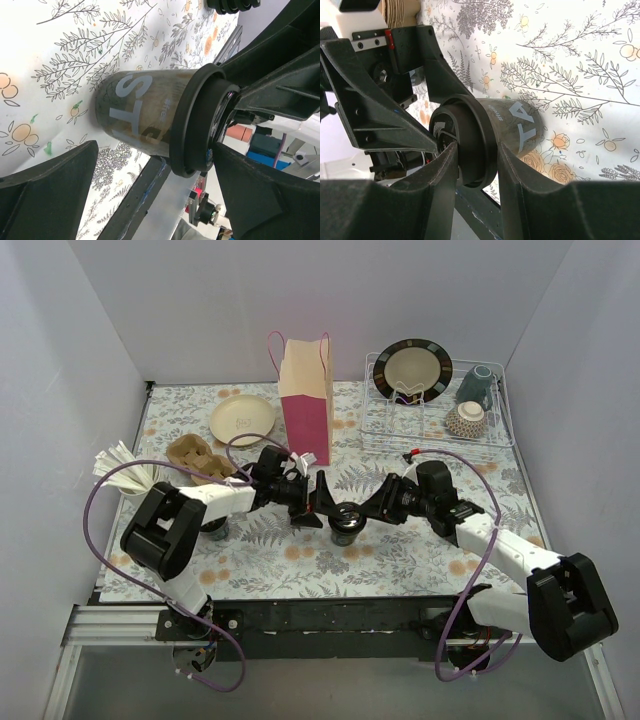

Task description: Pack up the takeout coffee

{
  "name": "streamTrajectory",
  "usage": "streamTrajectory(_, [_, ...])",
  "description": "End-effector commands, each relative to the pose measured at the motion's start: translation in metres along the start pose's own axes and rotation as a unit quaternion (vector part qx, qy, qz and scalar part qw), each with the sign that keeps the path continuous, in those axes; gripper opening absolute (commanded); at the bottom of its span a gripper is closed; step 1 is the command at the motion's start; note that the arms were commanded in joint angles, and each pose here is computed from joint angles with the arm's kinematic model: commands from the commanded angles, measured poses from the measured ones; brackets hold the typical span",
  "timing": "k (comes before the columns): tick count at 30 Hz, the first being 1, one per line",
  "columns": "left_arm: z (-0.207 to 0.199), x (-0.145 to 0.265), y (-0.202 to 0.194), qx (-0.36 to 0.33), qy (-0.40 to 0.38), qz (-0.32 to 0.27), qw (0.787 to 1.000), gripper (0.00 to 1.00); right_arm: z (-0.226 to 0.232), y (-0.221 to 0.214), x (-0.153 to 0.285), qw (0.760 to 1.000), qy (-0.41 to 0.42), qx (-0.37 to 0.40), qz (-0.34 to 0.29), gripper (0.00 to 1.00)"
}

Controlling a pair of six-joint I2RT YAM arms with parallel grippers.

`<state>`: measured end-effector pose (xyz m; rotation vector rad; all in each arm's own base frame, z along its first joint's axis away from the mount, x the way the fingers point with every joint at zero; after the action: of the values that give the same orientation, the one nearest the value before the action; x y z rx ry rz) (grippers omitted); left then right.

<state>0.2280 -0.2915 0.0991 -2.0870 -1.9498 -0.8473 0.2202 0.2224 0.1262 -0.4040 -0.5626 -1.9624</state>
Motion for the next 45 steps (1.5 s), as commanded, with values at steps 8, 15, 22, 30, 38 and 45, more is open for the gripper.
streamTrajectory(8, [-0.014, 0.015, 0.006, 0.007, 0.027, -0.050, 0.998, 0.95, 0.015, 0.005, 0.006, 0.998, 0.008, -0.019, -0.062, 0.25])
streamTrajectory(15, [-0.015, 0.009, 0.008, 0.019, 0.048, -0.067, 0.996, 0.93, 0.014, -0.004, 0.004, 0.997, 0.002, -0.031, -0.072, 0.28])
streamTrajectory(22, [-0.017, -0.002, -0.001, 0.026, 0.057, -0.060, 0.996, 0.90, 0.016, -0.004, 0.005, 0.995, -0.009, -0.029, -0.093, 0.28])
streamTrajectory(30, [-0.010, 0.001, -0.001, 0.038, 0.091, -0.093, 0.991, 0.83, 0.016, -0.005, 0.006, 0.993, -0.026, -0.035, -0.112, 0.28])
streamTrajectory(38, [-0.004, -0.003, -0.001, 0.039, 0.098, -0.089, 0.990, 0.73, 0.020, -0.009, 0.006, 0.993, -0.016, -0.035, -0.111, 0.30])
streamTrajectory(45, [0.015, -0.010, -0.014, 0.027, 0.116, -0.048, 0.992, 0.68, 0.038, -0.005, 0.018, 0.994, -0.003, 0.015, -0.111, 0.52])
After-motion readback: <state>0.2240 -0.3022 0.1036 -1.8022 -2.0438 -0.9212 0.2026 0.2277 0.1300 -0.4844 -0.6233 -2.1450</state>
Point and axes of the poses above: each gripper's point midway between its finger pads, its own x axis back along the fingers, its own z axis along the line the jaws close on, y = z × x, the point moved 2 cm from there along x, back along the fingers, and after that the axes turned 7 degrees about -x, right-handed, at the moved point
